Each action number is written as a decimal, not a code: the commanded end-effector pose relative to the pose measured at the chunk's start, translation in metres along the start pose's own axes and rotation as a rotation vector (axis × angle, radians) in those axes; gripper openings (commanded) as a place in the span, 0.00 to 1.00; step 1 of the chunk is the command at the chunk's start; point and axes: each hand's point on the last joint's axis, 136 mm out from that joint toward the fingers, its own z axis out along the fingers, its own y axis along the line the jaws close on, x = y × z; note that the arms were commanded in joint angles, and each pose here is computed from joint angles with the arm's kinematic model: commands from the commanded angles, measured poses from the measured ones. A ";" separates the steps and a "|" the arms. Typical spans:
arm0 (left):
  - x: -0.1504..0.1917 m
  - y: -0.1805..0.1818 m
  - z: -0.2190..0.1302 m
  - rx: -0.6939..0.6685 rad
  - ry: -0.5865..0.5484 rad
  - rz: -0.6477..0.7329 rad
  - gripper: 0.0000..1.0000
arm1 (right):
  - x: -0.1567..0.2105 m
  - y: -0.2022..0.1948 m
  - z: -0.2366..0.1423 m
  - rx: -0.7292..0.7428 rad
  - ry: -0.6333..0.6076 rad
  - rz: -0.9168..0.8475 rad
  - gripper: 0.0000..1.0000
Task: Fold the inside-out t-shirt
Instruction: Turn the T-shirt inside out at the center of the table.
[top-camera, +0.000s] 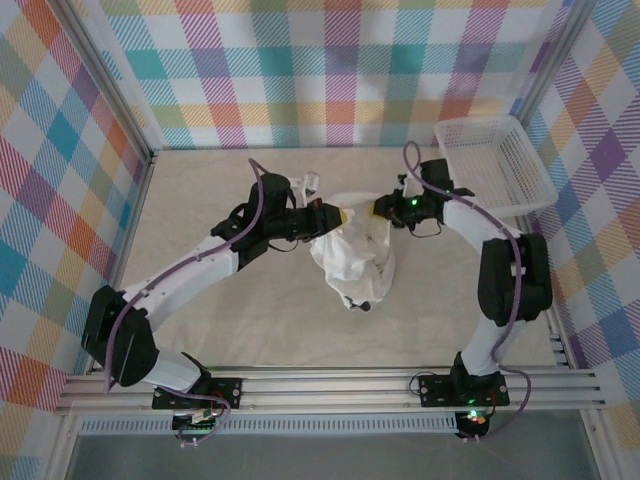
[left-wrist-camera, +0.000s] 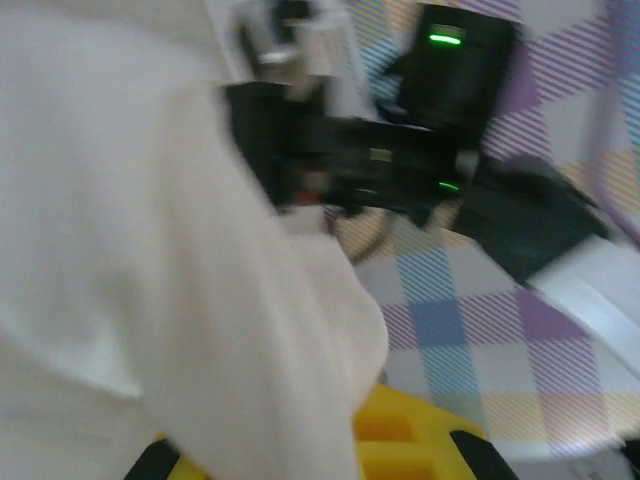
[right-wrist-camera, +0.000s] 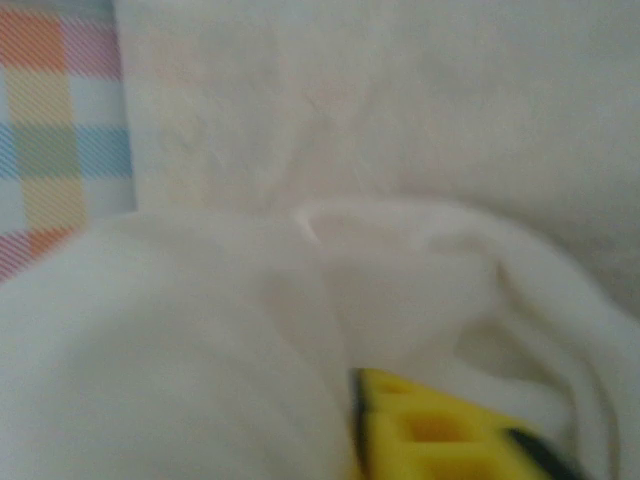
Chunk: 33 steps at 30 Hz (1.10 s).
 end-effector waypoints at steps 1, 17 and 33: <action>0.005 -0.022 -0.021 0.021 0.043 0.059 0.00 | -0.001 0.031 -0.037 -0.034 -0.071 -0.109 0.44; 0.005 -0.007 -0.018 -0.040 0.072 0.094 0.00 | 0.061 0.079 -0.010 0.143 -0.226 -0.906 0.69; -0.032 0.191 -0.075 -0.575 -0.036 0.016 0.01 | 0.119 0.191 -0.084 -0.443 -0.142 -0.801 0.00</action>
